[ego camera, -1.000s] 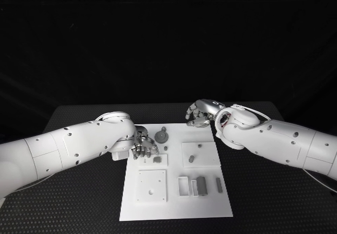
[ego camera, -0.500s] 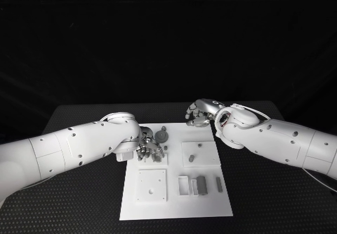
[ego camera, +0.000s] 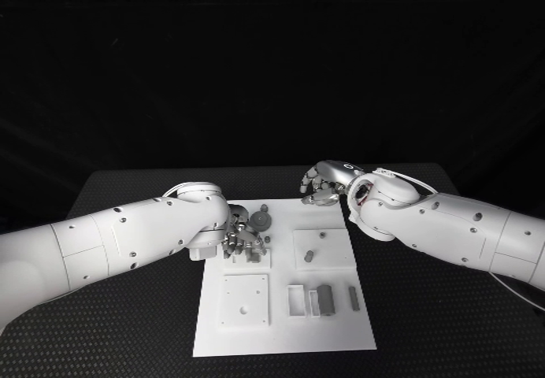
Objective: Assemble the parts on the task board
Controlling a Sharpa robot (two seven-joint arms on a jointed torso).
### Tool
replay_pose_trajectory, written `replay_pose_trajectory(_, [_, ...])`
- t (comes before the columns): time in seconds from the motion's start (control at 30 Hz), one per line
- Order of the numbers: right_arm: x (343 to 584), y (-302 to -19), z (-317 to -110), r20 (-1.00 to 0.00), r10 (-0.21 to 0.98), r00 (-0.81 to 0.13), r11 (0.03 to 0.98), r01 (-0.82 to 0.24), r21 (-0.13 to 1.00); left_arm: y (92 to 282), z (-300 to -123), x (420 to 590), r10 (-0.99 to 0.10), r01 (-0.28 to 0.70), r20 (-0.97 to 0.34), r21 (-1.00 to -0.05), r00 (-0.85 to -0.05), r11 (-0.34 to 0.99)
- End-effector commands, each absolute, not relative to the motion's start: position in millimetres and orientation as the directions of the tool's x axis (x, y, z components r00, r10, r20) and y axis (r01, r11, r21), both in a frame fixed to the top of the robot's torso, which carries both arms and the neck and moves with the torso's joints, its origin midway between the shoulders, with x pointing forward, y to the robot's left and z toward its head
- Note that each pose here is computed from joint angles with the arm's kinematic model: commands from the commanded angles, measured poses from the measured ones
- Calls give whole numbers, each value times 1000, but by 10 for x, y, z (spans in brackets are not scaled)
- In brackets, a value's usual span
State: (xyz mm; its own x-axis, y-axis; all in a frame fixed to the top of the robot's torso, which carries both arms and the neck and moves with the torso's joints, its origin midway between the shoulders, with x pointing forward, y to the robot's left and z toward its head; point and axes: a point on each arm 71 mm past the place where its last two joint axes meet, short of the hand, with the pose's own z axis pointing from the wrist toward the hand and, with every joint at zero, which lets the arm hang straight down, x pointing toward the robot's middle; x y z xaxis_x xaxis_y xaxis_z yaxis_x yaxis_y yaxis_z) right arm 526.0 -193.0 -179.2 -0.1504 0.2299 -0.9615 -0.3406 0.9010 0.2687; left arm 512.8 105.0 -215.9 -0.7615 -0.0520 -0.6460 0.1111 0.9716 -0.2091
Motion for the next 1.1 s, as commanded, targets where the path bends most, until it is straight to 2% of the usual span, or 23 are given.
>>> replay_pose_trajectory(0.03, [5256,-1923,-1799,-962,222,-158,902,-342,264,1016,-2158,5122,-31,131,-647,-201,-762,971])
replay_pose_trajectory(1.1, [5259,-1915,-1802,-962,221,-160,902,-343,264,1049,-2270,5126,-37,110,-616,-199,-787,974])
